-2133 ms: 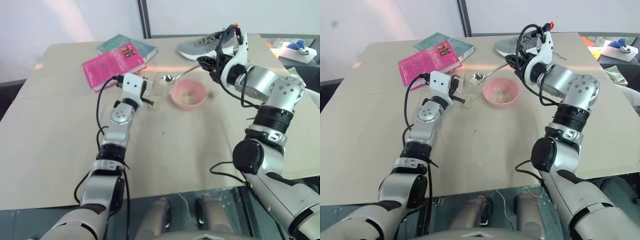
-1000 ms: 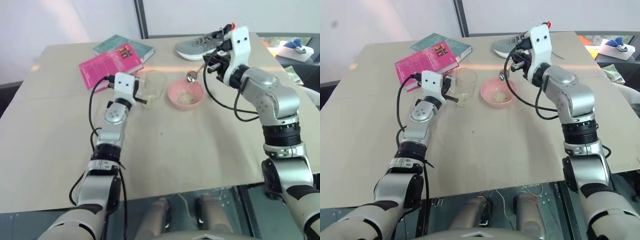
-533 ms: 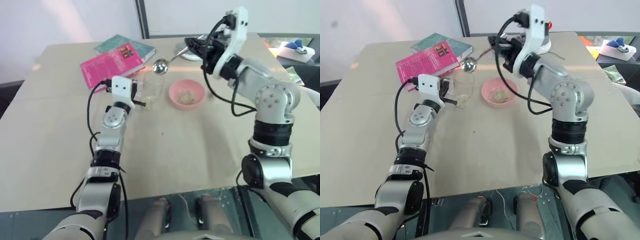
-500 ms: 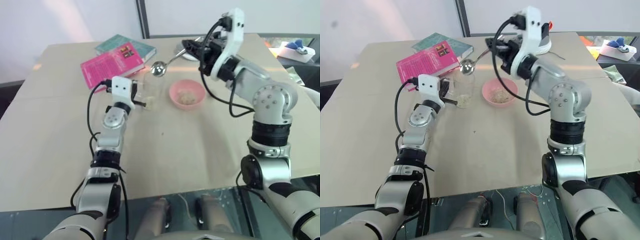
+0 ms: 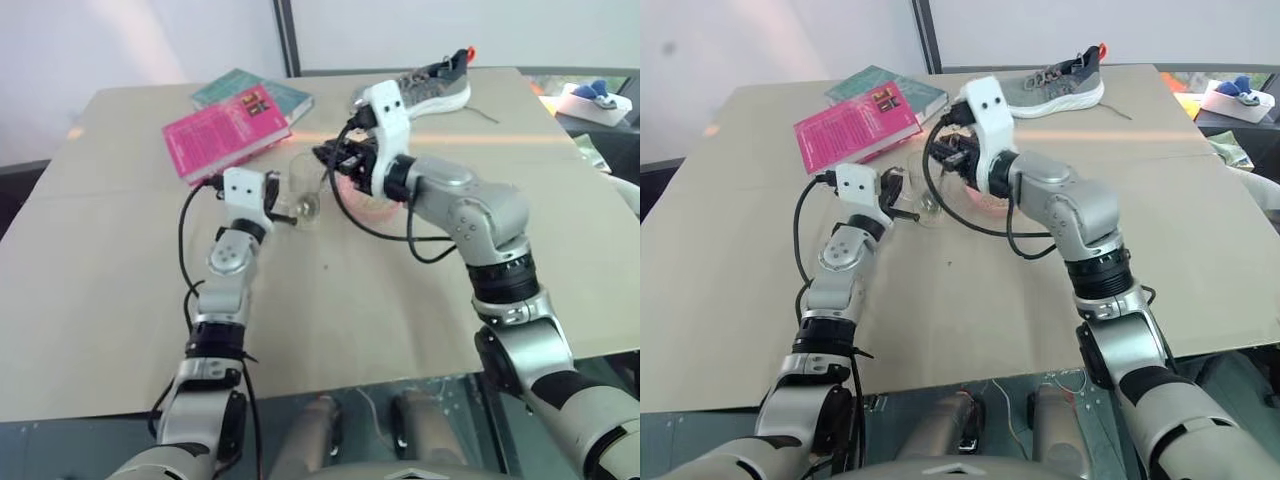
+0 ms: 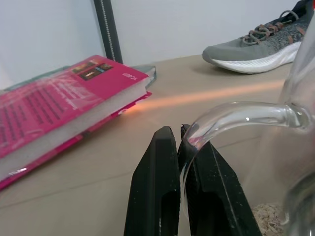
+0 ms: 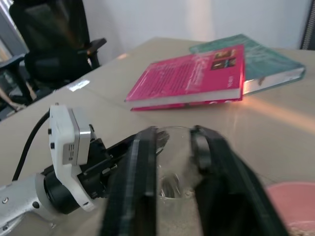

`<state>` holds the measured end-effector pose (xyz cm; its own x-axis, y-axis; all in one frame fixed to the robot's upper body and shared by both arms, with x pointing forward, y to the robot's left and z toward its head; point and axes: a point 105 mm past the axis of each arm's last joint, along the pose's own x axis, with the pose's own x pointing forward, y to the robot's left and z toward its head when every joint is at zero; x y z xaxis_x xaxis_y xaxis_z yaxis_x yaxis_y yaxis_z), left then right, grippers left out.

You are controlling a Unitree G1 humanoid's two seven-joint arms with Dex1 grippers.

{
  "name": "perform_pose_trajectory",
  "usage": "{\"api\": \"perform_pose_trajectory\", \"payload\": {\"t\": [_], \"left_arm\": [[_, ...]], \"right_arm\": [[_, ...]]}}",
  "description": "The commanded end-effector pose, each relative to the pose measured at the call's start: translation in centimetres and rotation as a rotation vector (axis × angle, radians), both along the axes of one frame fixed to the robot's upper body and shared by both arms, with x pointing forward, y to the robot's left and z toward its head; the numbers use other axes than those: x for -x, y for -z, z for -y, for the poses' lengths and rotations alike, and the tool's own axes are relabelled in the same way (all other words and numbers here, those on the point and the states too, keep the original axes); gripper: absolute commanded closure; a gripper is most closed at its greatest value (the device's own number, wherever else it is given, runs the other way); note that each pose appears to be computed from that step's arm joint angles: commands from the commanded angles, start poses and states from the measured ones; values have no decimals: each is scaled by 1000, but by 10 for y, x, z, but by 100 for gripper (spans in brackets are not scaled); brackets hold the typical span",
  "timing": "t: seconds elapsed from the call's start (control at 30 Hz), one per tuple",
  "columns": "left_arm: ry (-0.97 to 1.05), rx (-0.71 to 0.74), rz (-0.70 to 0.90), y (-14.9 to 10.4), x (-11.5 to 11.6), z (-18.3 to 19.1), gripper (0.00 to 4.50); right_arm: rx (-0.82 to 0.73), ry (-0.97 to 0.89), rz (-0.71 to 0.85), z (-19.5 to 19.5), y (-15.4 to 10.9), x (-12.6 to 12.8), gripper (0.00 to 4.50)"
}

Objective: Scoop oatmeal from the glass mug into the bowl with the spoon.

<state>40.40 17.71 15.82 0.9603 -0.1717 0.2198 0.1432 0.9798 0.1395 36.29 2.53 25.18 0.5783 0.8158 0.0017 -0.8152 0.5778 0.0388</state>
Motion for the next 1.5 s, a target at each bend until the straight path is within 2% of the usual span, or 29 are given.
{"api": "perform_pose_trajectory", "payload": {"t": [0.03,0.13,0.17,0.27,0.37,0.43,0.5,0.57,0.7,0.87,1.03,1.2,1.5], "left_arm": [[-17,35,45,-12,4,-5,450],[-35,64,33,-8,5,-13,450],[-42,78,29,-6,6,-16,450],[-53,103,21,-1,9,-22,450],[-63,147,18,4,13,-29,450],[-70,162,22,5,15,-34,450],[-82,172,19,11,18,-39,450],[-82,182,9,16,19,-41,450],[-83,178,-14,27,21,-44,450],[-56,189,-19,29,22,-46,450],[-42,193,-22,29,25,-47,267],[-51,182,-33,32,35,-49,50],[59,96,-70,31,81,-47,50]], "right_arm": [[-6,-30,120,-1,-23,6,162],[12,-56,253,15,-35,18,17],[14,-68,299,20,-39,24,7],[14,-107,399,42,-46,44,7],[62,-112,480,67,-41,62,7],[123,-99,517,83,-30,72,7],[214,-79,519,111,0,86,7],[247,-99,502,125,20,102,7],[262,-60,482,146,38,118,7],[240,-30,482,151,42,128,7],[232,-6,476,155,42,127,0],[231,2,471,156,43,125,0],[277,40,433,169,55,123,0]]}}
